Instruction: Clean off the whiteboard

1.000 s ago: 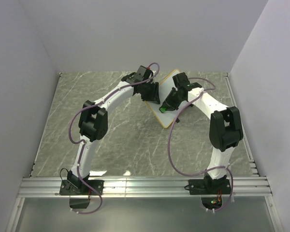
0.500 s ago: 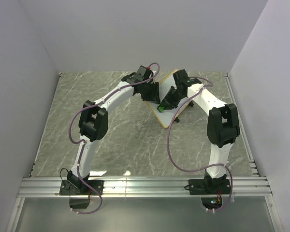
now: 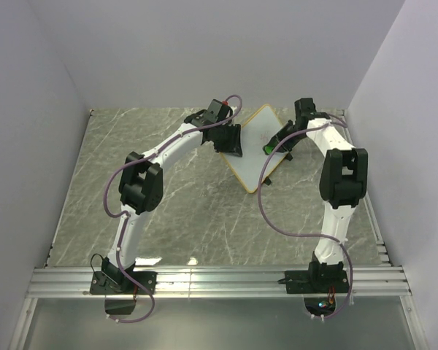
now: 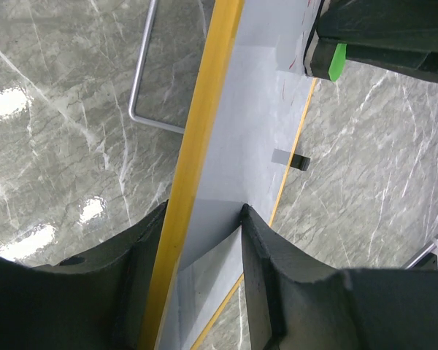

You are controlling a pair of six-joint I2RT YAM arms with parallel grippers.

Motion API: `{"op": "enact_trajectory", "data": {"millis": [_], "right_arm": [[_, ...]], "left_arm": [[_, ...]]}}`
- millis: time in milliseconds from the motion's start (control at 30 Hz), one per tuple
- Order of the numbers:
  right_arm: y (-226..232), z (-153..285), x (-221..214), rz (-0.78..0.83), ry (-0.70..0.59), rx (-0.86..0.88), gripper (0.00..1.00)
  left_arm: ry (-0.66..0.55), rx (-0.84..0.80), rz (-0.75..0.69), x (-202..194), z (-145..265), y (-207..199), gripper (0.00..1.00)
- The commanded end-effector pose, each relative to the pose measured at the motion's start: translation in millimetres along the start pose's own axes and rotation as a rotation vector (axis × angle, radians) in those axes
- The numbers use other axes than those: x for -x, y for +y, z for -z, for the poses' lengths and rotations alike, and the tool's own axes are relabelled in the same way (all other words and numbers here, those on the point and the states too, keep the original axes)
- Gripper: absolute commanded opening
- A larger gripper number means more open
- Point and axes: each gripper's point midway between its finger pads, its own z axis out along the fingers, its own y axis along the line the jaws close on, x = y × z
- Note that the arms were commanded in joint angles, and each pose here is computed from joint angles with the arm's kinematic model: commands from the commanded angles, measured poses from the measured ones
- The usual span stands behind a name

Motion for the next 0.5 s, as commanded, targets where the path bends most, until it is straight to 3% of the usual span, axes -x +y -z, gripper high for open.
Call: {"op": "enact_trajectory", "data": {"millis": [0, 133, 367, 467], "right_arm": [[-21, -30, 6, 0.043, -0.073, -0.047, 0.00], [-7, -26, -19, 0.059, -0.038, -0.001, 0.00], [65, 1, -74, 0.122, 0.017, 0.167, 0.00], [91, 12, -74, 0.110, 0.019, 0.227, 0.00]], "left_arm": [[0.079, 0.167, -0.069, -29, 1, 27, 0.00], [0.084, 0.159, -0.073, -31, -2, 25, 0.00], [0.086, 0.155, -0.075, -31, -7, 24, 0.00], [0.088, 0.146, -0.073, -31, -8, 21, 0.00]]}}
